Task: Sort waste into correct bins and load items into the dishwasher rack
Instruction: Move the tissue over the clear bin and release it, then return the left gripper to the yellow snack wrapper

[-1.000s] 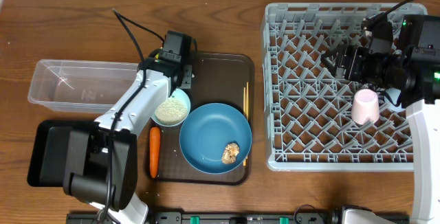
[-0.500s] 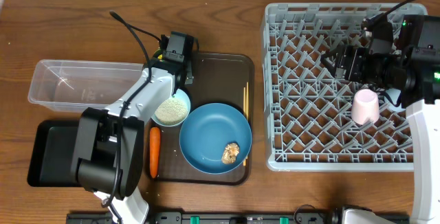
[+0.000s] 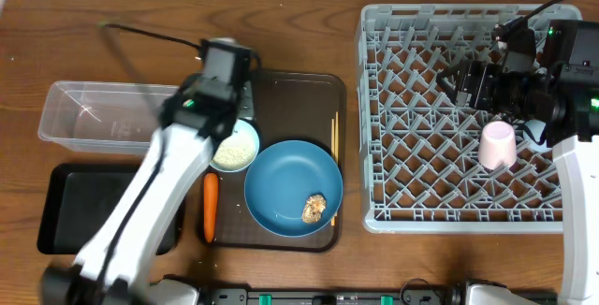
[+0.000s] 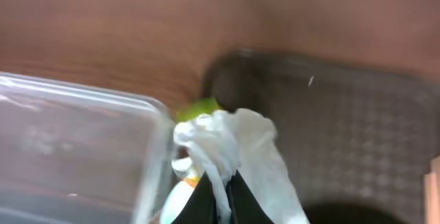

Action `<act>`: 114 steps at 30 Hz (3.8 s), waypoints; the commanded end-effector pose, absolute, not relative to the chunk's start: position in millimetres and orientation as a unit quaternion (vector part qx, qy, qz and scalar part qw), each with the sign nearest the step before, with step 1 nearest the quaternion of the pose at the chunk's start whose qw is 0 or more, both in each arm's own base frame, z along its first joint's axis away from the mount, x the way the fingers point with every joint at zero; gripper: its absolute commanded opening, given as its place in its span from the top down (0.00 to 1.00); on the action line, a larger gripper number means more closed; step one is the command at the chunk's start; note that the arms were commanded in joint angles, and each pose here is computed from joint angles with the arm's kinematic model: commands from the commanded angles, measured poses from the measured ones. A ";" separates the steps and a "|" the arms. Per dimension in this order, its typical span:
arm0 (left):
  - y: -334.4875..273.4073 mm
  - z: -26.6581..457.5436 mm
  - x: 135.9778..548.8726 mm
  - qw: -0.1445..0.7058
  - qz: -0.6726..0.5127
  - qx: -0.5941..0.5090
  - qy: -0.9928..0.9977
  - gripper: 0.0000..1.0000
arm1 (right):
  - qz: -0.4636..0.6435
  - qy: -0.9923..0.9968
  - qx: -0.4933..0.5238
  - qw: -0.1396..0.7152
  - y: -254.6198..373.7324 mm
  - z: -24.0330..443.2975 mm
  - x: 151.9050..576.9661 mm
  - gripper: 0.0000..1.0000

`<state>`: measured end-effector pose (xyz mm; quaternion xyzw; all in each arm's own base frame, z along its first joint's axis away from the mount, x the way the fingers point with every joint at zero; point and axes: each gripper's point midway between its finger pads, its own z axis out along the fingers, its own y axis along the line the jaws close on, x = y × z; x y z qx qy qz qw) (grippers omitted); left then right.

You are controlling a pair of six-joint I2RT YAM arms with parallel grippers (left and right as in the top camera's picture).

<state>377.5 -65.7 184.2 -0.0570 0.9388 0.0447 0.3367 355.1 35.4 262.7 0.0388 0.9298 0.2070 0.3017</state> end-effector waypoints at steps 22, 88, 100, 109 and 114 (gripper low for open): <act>57.6 151.4 384.8 0.280 0.136 -0.198 0.929 0.62 | 0.208 0.927 0.037 0.310 36.1 267.2 358.7 0.18; -79.4 145.9 432.6 0.339 0.038 0.055 0.938 0.94 | 0.209 0.926 0.041 0.311 36.0 267.8 359.5 0.16; -80.2 76.7 441.1 0.286 0.053 0.065 0.955 0.67 | 0.210 0.927 0.042 0.309 36.2 267.3 358.8 0.16; -69.0 19.1 466.9 0.287 0.103 0.051 0.951 0.48 | 0.210 0.930 0.044 0.299 36.5 264.2 354.7 0.15; -67.7 6.8 471.0 0.287 0.105 0.050 0.951 0.42 | 0.210 0.930 0.044 0.299 36.5 264.2 354.7 0.15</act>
